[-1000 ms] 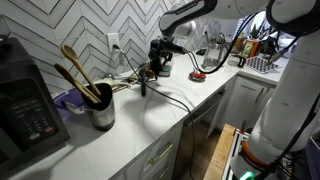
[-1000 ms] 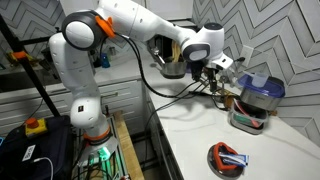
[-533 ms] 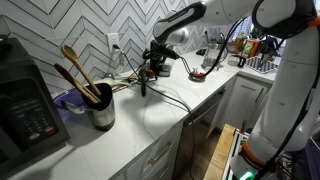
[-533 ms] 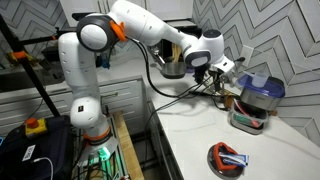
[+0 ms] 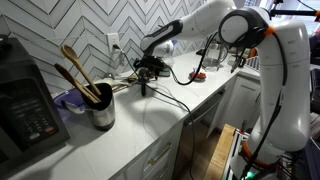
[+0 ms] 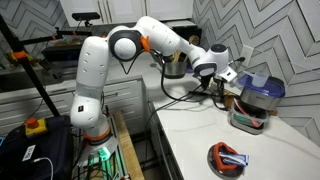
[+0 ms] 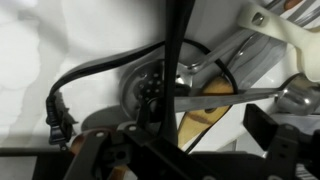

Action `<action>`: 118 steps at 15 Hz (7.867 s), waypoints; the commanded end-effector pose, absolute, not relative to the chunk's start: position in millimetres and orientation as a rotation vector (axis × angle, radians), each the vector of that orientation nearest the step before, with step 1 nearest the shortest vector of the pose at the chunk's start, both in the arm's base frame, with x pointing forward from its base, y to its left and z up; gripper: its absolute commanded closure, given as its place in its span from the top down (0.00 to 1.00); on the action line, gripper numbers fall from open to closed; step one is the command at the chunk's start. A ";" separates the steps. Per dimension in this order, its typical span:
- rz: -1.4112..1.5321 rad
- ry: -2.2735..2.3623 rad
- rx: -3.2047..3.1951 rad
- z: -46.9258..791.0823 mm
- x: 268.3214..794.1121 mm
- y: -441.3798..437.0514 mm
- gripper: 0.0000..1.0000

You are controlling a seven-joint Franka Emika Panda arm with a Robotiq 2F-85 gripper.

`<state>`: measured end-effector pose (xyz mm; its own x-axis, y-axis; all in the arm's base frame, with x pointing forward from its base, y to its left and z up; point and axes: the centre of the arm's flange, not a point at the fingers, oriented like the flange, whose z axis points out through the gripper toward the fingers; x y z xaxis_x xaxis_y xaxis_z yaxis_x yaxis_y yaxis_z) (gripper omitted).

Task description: Put the black serving spoon in the utensil holder

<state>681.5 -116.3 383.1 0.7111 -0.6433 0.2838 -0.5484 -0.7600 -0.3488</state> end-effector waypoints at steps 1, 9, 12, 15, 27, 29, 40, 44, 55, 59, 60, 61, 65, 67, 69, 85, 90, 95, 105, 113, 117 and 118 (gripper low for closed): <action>-0.539 0.999 -2.655 359.9 706.6 -123.4 0.84; -0.503 1.028 -2.670 342.5 716.2 -118.4 0.23; -0.505 1.037 -2.671 346.4 715.3 -116.9 0.01; -0.510 1.028 -2.651 355.7 710.8 -115.0 0.03; -1.114 0.358 -2.789 494.1 671.3 -80.3 0.03; -1.235 0.254 -2.812 505.7 665.6 -78.7 0.03; -1.920 0.185 -2.418 654.0 578.2 -87.4 0.03; -1.862 0.168 -2.365 691.5 596.7 -21.0 0.11; -1.678 -0.123 -2.108 725.1 536.3 49.1 0.03; -1.471 -0.353 -2.104 710.2 518.9 61.7 0.03; -1.477 -0.418 -2.167 701.1 515.9 62.3 0.03; -1.521 -0.444 -2.219 694.1 514.9 65.3 0.03; -1.497 -0.422 -2.199 695.8 533.2 66.4 0.11; -1.553 -0.485 -2.186 696.3 534.1 75.2 0.03; -1.623 -0.653 -2.118 691.3 538.1 88.3 0.03; -1.803 -0.782 -1.759 604.8 609.0 101.3 0.11; -1.739 -0.788 -1.784 588.8 611.0 106.2 0.03; -1.626 -0.762 -1.804 545.9 616.8 125.5 0.03; -1.518 -0.981 -1.800 485.5 627.4 153.7 0.03; -1.382 -1.004 -1.830 430.1 633.5 157.0 0.03; -1.383 -0.981 -1.826 441.2 630.3 151.1 0.44; -1.392 -0.989 -1.825 446.6 628.4 150.1 0.51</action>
